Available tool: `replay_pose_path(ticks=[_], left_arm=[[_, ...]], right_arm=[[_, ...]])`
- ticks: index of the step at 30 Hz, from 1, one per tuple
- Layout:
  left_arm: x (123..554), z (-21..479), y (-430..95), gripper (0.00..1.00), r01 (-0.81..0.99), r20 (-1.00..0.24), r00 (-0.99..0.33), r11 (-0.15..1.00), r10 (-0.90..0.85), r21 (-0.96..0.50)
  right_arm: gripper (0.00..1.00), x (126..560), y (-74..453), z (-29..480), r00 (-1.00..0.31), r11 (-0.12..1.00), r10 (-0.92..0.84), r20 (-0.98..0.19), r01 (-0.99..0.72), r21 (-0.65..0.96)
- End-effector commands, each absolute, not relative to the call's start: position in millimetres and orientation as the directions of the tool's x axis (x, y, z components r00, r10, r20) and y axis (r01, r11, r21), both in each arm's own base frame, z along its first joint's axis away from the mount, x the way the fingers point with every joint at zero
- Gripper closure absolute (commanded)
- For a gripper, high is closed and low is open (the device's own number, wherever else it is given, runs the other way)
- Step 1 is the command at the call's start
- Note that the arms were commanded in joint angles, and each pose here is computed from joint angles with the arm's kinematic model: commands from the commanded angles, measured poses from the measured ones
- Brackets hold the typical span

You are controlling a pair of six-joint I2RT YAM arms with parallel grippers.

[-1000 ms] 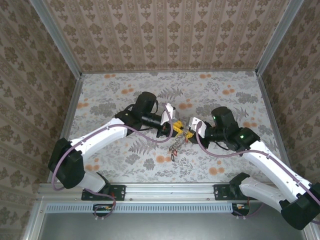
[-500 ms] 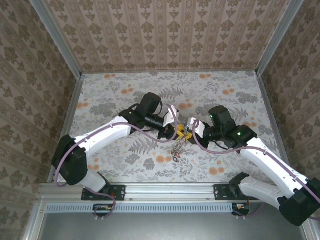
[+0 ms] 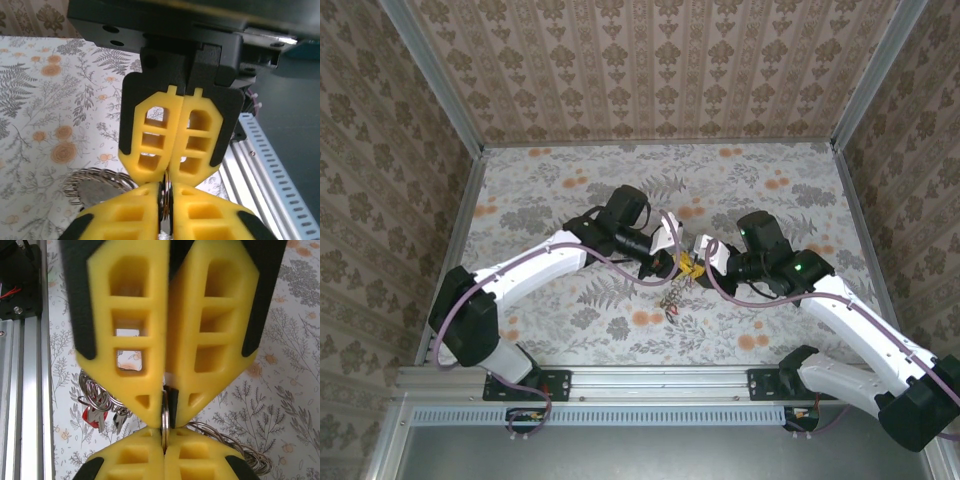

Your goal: Put the keys on the keyring

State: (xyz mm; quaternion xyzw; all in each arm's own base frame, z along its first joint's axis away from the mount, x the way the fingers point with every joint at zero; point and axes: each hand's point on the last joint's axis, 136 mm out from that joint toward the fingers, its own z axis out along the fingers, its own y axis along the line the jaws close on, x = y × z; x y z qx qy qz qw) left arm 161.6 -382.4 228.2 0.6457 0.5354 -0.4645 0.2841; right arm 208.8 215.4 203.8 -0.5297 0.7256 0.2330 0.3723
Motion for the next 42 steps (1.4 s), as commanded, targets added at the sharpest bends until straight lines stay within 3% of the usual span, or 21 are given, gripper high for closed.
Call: replay_pose_path(ticks=[1,4,6,10,27,34,42], left_arm=[[153.4,235.3,-384.4,1.00,0.939,-0.908,0.001,-0.313,0.419,-0.143],[152.3,240.5,-384.1,1.00,0.936,-0.915,0.010,-0.325,0.403,-0.133],[153.9,247.6,-383.0,1.00,0.939,-0.926,0.011,-0.322,0.378,-0.120],[162.5,275.3,-373.4,1.00,0.933,-0.968,-0.034,-0.339,0.248,-0.120],[161.9,289.1,-356.7,1.00,0.938,-0.989,-0.012,-0.341,0.146,-0.061],[157.4,288.0,-353.8,1.00,0.934,-0.991,0.009,-0.356,0.131,-0.038],[160.1,287.9,-354.5,1.00,0.937,-0.992,0.016,-0.347,0.127,-0.030]], right_arm=[[1.00,215.9,224.4,232.3,-0.073,0.312,-0.546,-0.834,-0.942,-0.122],[1.00,215.1,224.2,232.8,-0.072,0.312,-0.542,-0.837,-0.942,-0.121],[0.79,208.8,224.4,235.1,-0.065,0.301,-0.524,-0.849,-0.947,-0.113],[0.65,201.7,221.4,244.5,-0.073,0.328,-0.422,-0.904,-0.941,-0.077],[0.66,220.2,212.9,231.8,-0.085,0.432,-0.393,-0.915,-0.896,-0.103],[0.62,209.6,219.6,236.2,-0.035,0.374,-0.355,-0.934,-0.921,-0.107],[0.57,207.8,222.6,226.4,-0.070,0.382,-0.311,-0.948,-0.922,-0.057]])
